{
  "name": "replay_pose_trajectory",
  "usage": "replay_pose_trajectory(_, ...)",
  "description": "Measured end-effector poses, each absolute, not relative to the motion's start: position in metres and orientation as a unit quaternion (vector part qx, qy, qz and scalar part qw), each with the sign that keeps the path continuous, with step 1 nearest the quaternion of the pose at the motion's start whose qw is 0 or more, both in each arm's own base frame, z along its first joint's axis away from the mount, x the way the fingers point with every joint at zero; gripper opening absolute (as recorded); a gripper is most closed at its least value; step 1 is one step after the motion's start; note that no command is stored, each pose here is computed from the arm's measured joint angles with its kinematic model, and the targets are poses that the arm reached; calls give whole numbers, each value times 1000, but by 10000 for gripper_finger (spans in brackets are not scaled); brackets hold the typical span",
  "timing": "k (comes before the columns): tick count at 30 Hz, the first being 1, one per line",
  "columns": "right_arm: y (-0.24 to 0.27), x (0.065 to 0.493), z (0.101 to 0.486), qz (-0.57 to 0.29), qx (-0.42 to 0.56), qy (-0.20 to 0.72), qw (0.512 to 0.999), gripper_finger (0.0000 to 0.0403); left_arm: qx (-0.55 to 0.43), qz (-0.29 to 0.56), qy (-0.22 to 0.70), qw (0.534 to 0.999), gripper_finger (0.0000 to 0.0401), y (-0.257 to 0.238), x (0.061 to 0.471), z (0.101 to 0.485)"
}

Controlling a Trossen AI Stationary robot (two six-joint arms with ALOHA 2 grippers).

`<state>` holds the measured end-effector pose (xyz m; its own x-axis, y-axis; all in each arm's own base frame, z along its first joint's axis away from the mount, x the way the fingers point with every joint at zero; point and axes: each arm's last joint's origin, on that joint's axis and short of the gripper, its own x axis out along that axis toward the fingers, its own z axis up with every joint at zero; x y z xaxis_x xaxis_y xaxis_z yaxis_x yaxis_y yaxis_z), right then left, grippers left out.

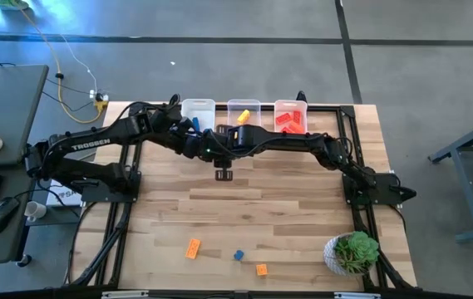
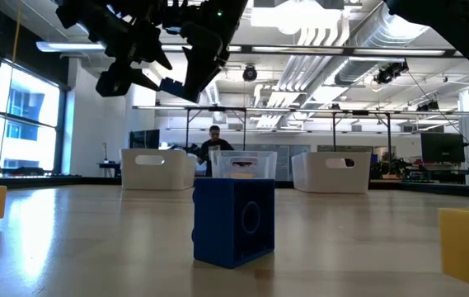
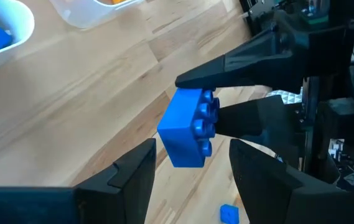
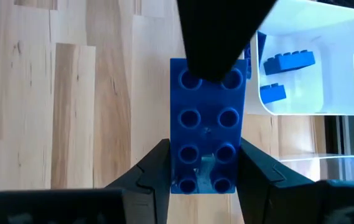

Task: Sort & place blocks by color
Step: Put the blue game piece into the left white bin

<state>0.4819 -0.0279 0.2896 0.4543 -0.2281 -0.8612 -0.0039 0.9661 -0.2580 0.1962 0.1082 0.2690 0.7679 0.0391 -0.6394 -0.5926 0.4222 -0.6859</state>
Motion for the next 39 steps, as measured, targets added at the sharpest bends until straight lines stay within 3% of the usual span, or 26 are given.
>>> replay_pose_trajectory(14,-30,484,307,-86,-90,464,877,110,-503,186,262,802,182,109,198,273)
replay_pose_trajectory(26,-31,483,309,-118,-66,460,878,110,-494,163,256,815,84,110,200,274)
replay_pose_trajectory(31,-32,483,309,-123,-65,460,877,110,-482,159,255,823,75,110,200,275)
replay_pose_trajectory(39,-32,482,308,-159,-22,457,875,247,-430,156,266,849,77,110,200,274)
